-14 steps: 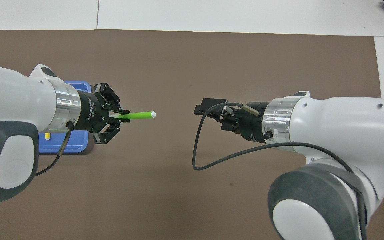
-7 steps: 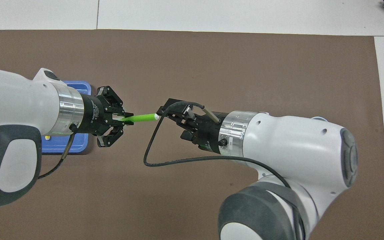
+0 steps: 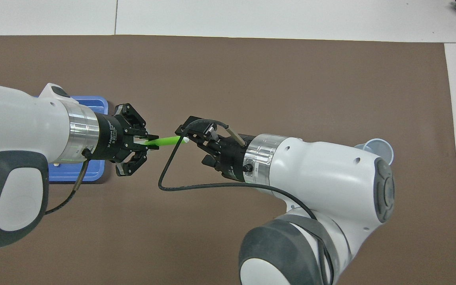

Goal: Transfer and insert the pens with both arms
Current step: 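Move the right gripper to the green pen tip held by the left gripper, then close the right gripper on the green pen and open the left gripper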

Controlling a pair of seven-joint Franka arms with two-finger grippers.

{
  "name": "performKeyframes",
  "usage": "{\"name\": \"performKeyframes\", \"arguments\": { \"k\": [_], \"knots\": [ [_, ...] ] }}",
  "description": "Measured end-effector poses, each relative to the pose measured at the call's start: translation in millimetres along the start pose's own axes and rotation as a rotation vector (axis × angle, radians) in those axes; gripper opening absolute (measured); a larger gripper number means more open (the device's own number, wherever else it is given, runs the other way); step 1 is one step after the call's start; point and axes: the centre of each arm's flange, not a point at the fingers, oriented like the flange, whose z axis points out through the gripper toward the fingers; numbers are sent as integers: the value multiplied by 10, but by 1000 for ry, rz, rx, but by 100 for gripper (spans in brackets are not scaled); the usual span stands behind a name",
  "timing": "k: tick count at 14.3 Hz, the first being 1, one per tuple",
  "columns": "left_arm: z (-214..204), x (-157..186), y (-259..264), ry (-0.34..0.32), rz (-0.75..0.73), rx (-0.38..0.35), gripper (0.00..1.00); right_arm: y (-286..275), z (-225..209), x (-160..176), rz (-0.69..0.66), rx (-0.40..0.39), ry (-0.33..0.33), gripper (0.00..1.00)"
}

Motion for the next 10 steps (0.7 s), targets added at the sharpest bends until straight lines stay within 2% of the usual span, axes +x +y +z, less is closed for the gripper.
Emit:
{"name": "performKeyframes", "arguments": {
  "k": [1, 3, 5, 7, 9, 10],
  "knots": [
    [4, -6, -4, 0, -3, 1, 17, -10, 49, -16, 13, 19, 3, 100],
    [11, -20, -10, -1, -6, 1, 17, -57, 138, -89, 51, 49, 3, 90],
    [18, -32, -15, -1, -7, 0, 17, -89, 216, -193, 75, 67, 6, 90],
    [20, -34, -15, -2, -8, -1, 17, -90, 268, -266, 74, 70, 3, 89],
    [21, -32, -14, -1, -9, -1, 17, -88, 275, -274, 73, 69, 2, 81],
    [22, -32, -14, -1, -9, -1, 17, -87, 274, -268, 74, 69, 3, 80]
  ]
}}
